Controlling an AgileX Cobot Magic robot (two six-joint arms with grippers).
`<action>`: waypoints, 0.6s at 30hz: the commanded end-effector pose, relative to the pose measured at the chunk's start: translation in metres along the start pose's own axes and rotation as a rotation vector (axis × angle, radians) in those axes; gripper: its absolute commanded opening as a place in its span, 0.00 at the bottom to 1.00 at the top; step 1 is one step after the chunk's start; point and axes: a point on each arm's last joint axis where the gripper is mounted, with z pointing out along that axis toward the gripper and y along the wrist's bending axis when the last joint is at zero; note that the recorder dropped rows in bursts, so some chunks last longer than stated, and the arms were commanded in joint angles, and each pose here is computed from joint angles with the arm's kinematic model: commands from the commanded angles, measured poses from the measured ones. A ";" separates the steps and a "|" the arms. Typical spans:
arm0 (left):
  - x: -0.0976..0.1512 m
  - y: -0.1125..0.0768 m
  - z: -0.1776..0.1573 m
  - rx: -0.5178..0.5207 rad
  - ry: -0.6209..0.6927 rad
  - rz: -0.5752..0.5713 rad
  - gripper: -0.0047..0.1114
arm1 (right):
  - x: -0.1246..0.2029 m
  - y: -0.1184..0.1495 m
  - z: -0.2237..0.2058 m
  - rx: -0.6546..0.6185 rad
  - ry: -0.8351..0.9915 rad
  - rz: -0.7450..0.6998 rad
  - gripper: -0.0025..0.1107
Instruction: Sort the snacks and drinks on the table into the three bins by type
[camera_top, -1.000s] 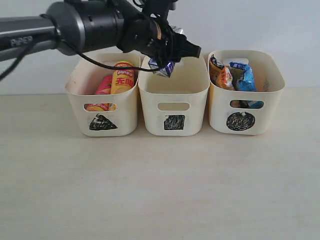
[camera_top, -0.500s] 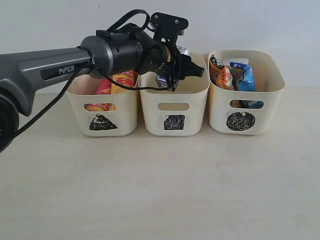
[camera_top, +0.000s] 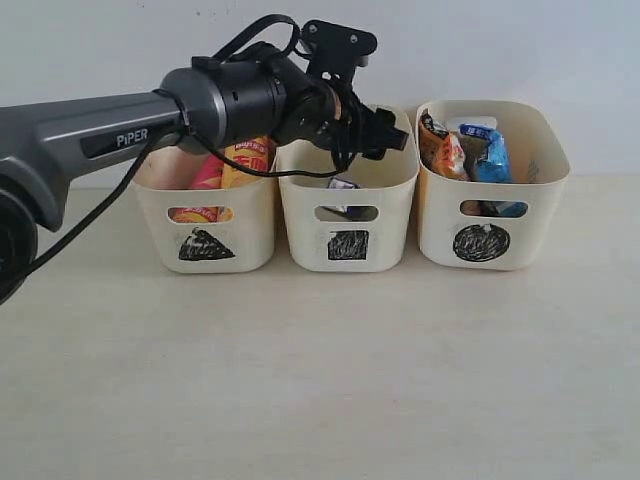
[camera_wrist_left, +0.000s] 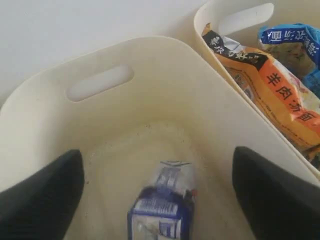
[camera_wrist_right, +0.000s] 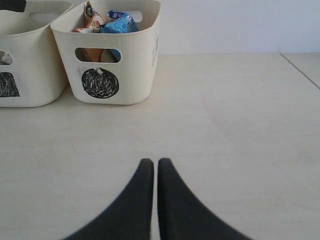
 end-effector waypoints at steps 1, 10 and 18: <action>-0.005 0.004 -0.006 -0.021 0.016 0.002 0.70 | 0.001 0.000 0.000 0.002 -0.005 -0.003 0.02; -0.019 0.017 -0.040 -0.104 0.155 0.049 0.69 | 0.000 0.000 0.000 0.000 -0.007 0.004 0.02; -0.040 0.020 -0.104 0.022 0.329 0.176 0.09 | 0.000 0.000 0.000 0.000 -0.007 0.004 0.02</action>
